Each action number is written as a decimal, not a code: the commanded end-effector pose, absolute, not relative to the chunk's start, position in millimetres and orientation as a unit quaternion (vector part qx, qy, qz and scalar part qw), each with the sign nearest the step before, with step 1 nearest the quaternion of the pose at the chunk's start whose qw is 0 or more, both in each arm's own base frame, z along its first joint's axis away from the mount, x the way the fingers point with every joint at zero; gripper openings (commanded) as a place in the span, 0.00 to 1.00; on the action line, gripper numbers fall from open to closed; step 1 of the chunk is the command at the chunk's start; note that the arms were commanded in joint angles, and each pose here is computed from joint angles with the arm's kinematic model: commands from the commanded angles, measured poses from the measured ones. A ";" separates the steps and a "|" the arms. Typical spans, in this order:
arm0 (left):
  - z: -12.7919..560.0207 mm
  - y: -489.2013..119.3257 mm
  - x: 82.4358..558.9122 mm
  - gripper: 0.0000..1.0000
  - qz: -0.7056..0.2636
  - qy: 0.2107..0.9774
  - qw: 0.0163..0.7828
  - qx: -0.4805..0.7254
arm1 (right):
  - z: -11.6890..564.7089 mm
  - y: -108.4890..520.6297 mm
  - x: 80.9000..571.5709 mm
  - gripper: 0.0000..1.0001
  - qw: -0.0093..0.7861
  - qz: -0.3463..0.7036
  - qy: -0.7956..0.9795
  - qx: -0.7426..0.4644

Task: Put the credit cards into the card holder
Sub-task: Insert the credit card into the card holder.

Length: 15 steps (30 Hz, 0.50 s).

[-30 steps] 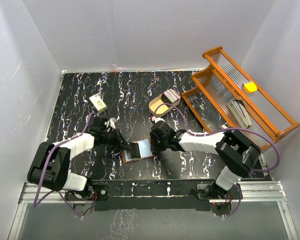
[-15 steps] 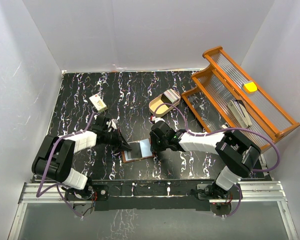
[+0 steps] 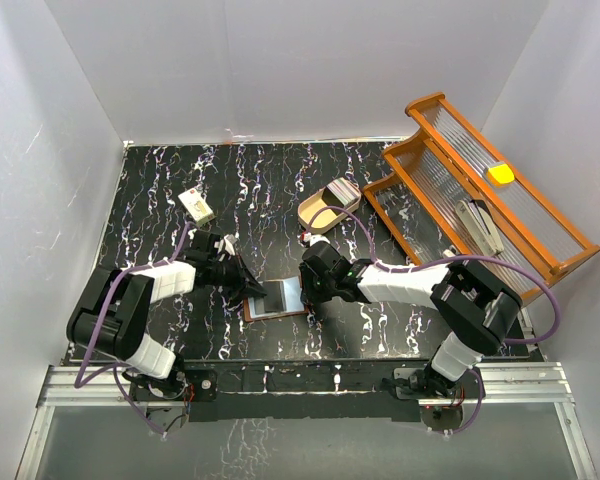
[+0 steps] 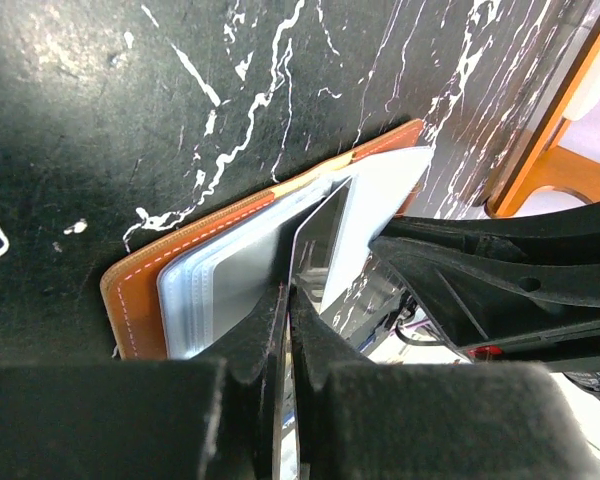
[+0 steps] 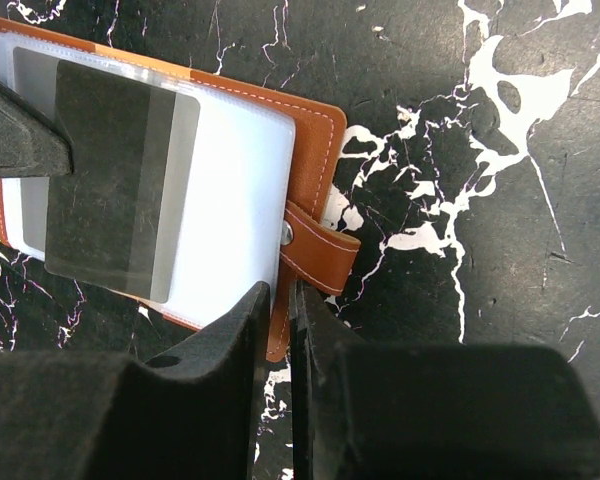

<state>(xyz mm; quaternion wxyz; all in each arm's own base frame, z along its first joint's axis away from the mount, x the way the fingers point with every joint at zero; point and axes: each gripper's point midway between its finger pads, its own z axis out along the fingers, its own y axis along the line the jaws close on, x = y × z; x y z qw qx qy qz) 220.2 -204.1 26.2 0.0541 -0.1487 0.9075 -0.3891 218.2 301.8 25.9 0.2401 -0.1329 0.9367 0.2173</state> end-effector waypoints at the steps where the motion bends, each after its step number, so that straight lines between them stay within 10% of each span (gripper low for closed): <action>1: 17.2 -206.5 216.6 0.00 -0.384 0.909 0.051 -0.156 | 34.8 308.0 223.3 0.14 0.257 0.231 0.929 -0.131; 15: 31.3 -218.9 215.1 0.13 -0.386 0.910 0.063 -0.136 | 67.1 305.4 228.6 0.22 0.283 0.238 0.922 -0.117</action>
